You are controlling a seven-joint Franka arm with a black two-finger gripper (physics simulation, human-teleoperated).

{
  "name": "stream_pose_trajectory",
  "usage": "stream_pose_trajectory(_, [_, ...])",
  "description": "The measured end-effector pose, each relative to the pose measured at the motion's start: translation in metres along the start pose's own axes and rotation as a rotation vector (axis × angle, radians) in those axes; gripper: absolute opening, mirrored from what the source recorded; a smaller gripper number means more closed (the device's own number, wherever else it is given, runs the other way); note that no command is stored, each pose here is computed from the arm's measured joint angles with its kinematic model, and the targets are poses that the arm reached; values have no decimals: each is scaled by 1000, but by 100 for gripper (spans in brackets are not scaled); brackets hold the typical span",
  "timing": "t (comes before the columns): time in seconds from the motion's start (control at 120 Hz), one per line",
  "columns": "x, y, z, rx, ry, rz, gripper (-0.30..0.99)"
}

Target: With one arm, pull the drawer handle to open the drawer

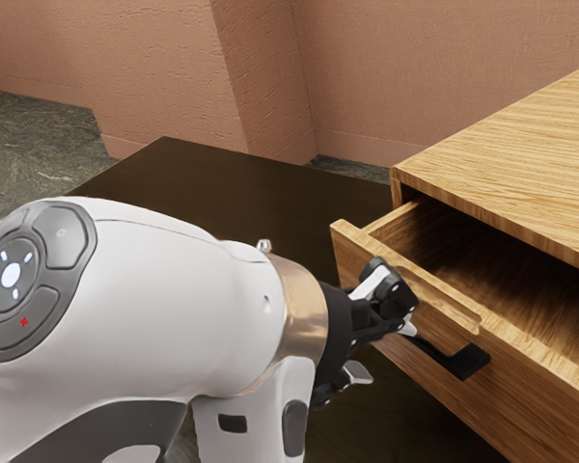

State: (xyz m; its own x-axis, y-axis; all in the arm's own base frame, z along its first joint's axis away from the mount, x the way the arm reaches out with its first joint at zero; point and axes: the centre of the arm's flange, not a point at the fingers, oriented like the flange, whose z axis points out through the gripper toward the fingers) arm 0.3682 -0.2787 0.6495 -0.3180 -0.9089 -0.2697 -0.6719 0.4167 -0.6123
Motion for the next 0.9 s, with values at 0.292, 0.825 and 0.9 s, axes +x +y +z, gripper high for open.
stream_pose_trajectory(0.292, [-5, 3, 3, -7, 8, -19, 35])
stream_pose_trajectory(0.825, [-12, -10, 10, 0, 27, -29, 35])
stream_pose_trajectory(0.9, [-14, -11, 15, -8, 34, -31, 35])
